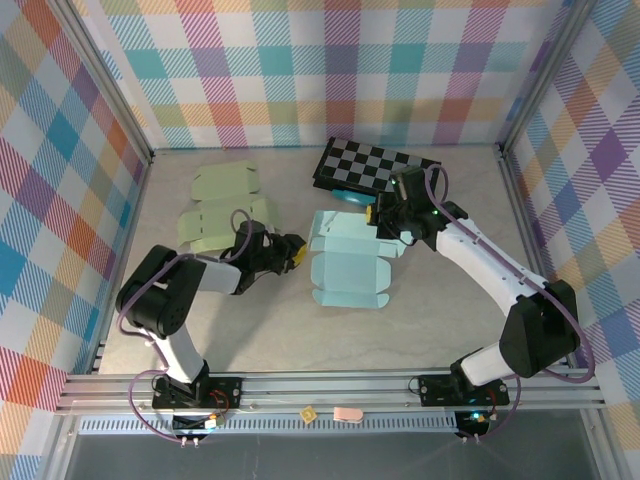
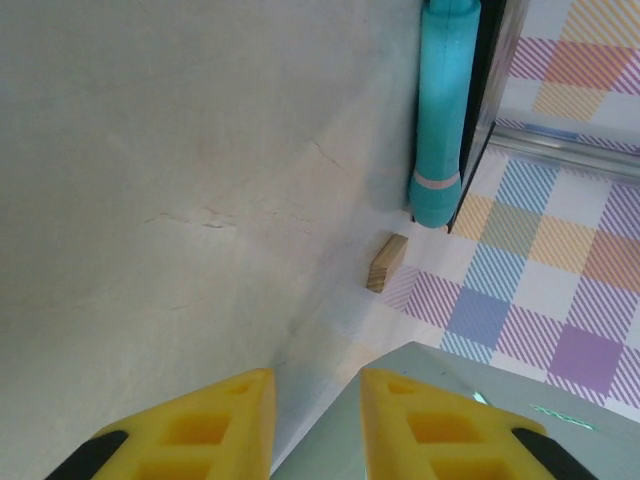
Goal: Fold the paper box
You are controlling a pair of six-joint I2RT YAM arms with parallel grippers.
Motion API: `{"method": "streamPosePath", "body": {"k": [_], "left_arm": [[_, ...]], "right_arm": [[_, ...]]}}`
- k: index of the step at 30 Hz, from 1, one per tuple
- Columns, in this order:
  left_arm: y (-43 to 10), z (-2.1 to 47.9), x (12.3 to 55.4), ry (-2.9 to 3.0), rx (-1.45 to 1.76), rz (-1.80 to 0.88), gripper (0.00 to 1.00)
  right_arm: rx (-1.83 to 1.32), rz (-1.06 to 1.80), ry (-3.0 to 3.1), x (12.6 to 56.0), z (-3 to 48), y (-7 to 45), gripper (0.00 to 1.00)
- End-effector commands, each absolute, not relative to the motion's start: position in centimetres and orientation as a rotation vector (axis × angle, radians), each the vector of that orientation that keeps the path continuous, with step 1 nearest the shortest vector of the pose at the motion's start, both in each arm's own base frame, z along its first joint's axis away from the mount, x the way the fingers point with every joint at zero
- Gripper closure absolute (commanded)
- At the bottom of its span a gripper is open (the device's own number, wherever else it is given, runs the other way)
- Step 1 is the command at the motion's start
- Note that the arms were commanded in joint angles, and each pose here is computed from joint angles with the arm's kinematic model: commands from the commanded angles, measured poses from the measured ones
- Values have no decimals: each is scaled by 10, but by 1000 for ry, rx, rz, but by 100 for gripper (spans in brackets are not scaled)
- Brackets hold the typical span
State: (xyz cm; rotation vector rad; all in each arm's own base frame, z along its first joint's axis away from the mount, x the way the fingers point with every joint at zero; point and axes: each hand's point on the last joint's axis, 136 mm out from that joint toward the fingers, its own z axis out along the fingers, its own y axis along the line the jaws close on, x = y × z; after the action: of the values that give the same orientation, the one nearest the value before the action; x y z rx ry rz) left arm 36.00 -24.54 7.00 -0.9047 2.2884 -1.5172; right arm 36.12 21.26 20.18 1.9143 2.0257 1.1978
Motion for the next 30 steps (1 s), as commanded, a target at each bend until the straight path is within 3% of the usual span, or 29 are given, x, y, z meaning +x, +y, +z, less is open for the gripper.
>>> {"method": "streamPosePath", "body": {"k": [1,8,30], "left_arm": [[-264,91,367,2185,-848,-1657,72],[-274,100,364,2120,-858,-1721,71],[-277,114,334,2122,-831,-1757,57]], "right_arm": [[1970,1198,2011,361,196,211,100],[1999,1210,1980,367,193,205,100],[2046,1229,1962,374,167,197,100]]}}
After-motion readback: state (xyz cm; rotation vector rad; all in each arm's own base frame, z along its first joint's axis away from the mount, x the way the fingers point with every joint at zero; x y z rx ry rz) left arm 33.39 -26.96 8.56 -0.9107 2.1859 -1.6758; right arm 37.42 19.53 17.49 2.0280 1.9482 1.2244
